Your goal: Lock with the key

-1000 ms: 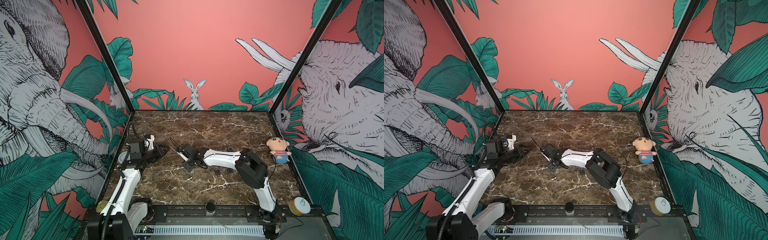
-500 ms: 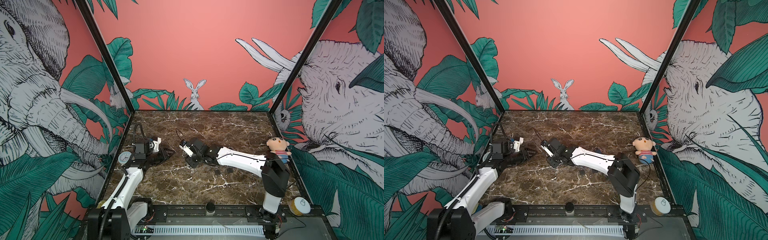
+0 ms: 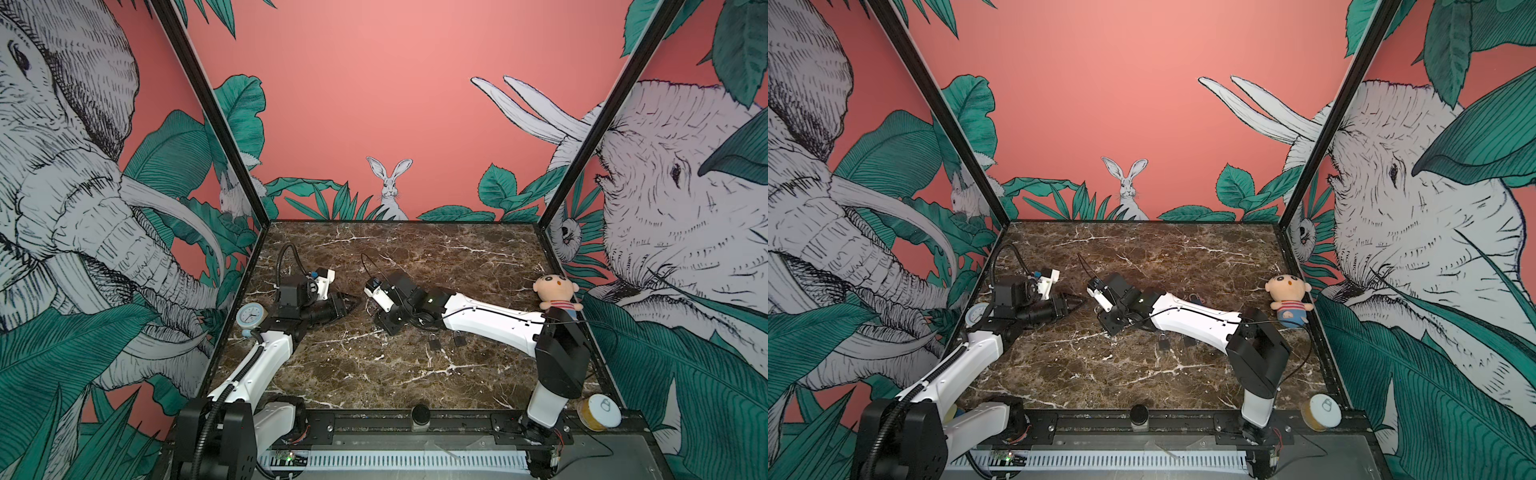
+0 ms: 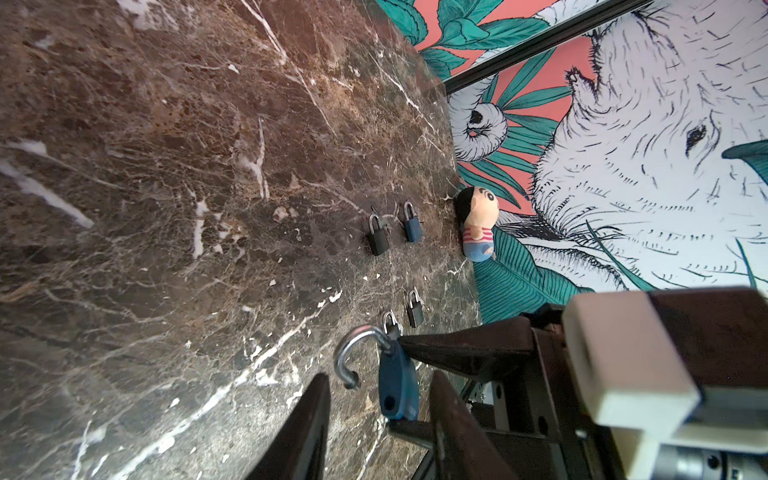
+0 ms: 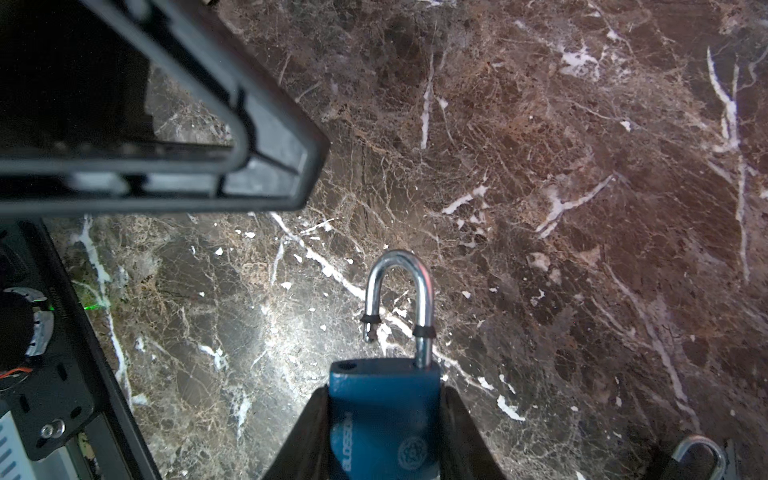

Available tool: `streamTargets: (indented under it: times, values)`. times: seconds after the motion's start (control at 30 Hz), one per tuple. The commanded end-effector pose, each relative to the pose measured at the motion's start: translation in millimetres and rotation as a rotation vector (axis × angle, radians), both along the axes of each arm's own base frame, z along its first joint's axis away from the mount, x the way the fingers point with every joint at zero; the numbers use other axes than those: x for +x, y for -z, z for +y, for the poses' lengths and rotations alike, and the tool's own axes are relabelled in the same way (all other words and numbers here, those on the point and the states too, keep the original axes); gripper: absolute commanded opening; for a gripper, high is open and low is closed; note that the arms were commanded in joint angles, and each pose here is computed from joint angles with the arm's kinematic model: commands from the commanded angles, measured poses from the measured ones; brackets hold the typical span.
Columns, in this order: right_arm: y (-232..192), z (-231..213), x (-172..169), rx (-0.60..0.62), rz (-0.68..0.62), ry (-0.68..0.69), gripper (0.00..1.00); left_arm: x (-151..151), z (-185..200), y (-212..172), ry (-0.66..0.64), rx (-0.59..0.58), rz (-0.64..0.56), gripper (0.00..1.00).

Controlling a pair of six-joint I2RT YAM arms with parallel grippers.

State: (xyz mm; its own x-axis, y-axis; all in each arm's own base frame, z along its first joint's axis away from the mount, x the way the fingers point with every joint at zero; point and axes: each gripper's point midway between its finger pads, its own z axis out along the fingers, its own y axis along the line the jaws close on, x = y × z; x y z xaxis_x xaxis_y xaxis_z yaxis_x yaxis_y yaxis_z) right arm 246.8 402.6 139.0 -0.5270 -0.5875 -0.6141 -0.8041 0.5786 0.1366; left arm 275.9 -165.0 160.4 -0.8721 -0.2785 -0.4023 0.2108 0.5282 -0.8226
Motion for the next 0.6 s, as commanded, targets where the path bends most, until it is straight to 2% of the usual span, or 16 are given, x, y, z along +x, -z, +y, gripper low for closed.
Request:
streamTargets:
  times: [0.0, 0.33, 0.57]
  values:
    - [-34, 5, 0, 0.101, -0.014, 0.0, 0.18, 1, -4, 2, 0.015, -0.023, -0.015, 0.42]
    - [-42, 8, 1, 0.127, -0.004, 0.0, 0.18, 10, -16, 4, 0.044, -0.061, -0.026, 0.43]
    - [-46, 9, 5, 0.146, 0.0, 0.013, 0.17, 5, -32, 7, 0.104, -0.069, -0.016, 0.42]
